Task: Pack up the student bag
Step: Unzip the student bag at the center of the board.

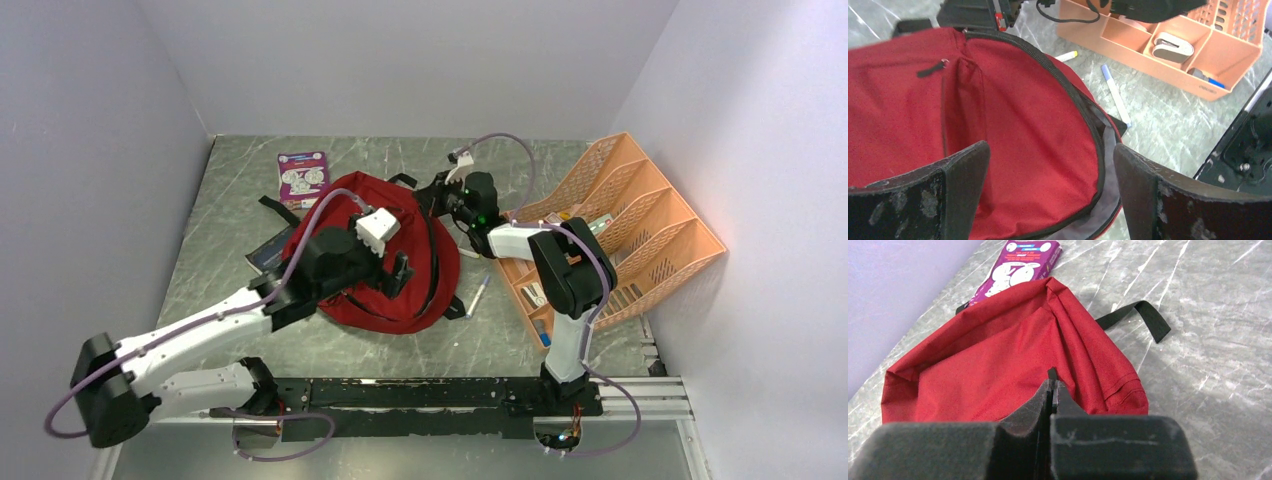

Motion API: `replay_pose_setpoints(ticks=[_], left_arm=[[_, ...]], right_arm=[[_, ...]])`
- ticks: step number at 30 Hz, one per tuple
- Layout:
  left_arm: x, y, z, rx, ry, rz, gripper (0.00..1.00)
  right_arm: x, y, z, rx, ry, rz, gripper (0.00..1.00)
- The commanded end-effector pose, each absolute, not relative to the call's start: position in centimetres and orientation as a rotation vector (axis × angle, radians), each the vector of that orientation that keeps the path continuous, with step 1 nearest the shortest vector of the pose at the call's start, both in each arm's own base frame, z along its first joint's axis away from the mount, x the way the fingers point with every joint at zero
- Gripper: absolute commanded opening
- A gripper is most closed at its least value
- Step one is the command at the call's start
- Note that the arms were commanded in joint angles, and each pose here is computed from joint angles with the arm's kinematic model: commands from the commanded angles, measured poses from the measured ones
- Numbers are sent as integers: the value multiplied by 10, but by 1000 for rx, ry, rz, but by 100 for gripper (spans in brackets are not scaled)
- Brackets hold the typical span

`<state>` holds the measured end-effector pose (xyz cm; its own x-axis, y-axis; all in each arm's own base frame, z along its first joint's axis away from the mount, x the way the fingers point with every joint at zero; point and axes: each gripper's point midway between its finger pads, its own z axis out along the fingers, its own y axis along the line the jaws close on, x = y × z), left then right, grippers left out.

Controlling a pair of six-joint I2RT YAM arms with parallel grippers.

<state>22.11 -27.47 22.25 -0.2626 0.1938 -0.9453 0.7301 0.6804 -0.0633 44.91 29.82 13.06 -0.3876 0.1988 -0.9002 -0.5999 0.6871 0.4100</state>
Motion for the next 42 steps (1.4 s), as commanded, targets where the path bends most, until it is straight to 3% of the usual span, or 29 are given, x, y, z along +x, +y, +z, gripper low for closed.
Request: replay_pose_setpoints(ticks=[1,11,24,33,35,38,42], left_arm=[[241,-307,251,469,1779,-771,97],[253,-347,228,317,1826,-752,97],[285,-364,169,234,1929,-499,97],[286,-387,142,325,1982,-511,51],[284,-388,138,338,1990,-514,37],[280,-387,135,374,2002,-509,9],[267,-389,138,480,1985,-570,5]], right_arm=[[441,297,142,-311,1749,918,0],[433,292,135,-304,1770,911,0],[426,291,138,-307,1770,930,0],[423,291,137,-309,1776,936,0],[423,291,137,-311,1779,932,0],[426,289,136,-313,1781,913,0],[438,288,134,-310,1789,863,0]])
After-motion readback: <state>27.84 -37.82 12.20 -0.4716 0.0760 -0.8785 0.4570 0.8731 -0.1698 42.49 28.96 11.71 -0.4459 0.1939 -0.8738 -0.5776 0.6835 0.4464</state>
